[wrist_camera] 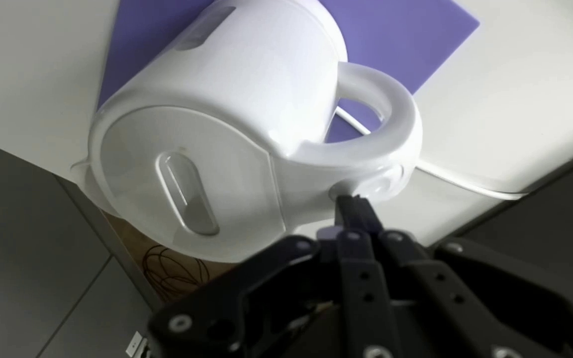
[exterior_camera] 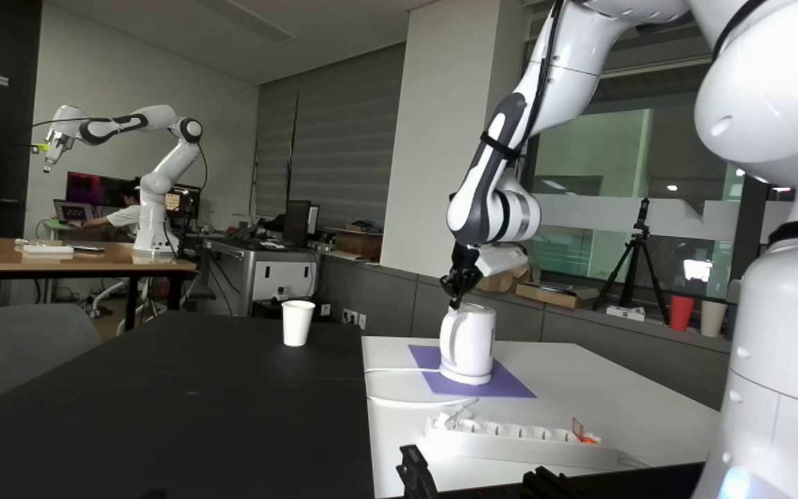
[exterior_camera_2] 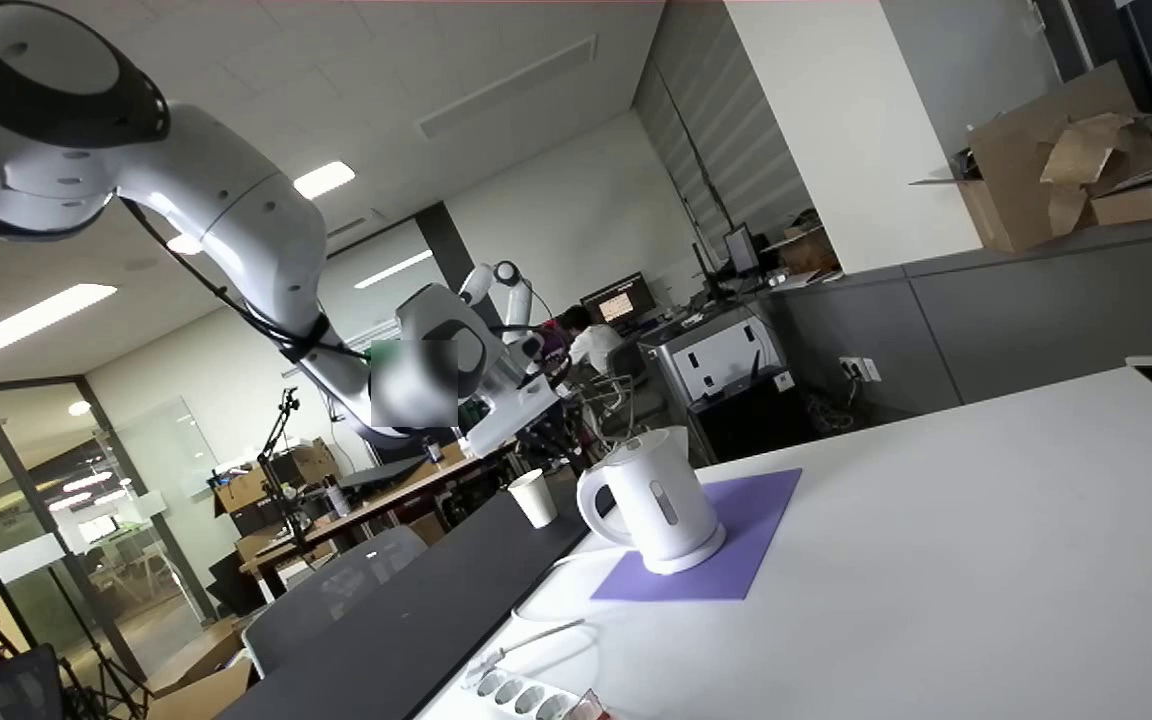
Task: Turn on the switch on the adapter
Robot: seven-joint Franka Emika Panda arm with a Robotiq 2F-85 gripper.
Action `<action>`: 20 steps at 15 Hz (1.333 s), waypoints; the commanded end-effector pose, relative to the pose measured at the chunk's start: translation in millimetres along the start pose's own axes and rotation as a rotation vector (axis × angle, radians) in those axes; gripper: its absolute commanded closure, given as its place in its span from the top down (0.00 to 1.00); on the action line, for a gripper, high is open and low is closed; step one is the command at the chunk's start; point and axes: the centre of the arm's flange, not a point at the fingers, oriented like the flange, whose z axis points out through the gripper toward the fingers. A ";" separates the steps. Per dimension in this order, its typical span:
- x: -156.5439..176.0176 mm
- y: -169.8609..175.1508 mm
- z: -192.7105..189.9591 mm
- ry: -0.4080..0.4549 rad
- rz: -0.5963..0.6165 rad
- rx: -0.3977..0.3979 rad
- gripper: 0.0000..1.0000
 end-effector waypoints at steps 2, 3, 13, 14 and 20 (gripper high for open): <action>6.0 6.0 14.2 0.001 0.007 -0.011 0.00; 4.4 7.0 17.7 -0.004 0.010 -0.012 0.00; 28.7 10.2 -3.8 0.029 0.001 -0.024 0.00; 36.5 10.8 -12.6 0.034 -0.003 -0.014 0.00; 67.6 14.1 -52.8 0.021 -0.022 -0.024 0.26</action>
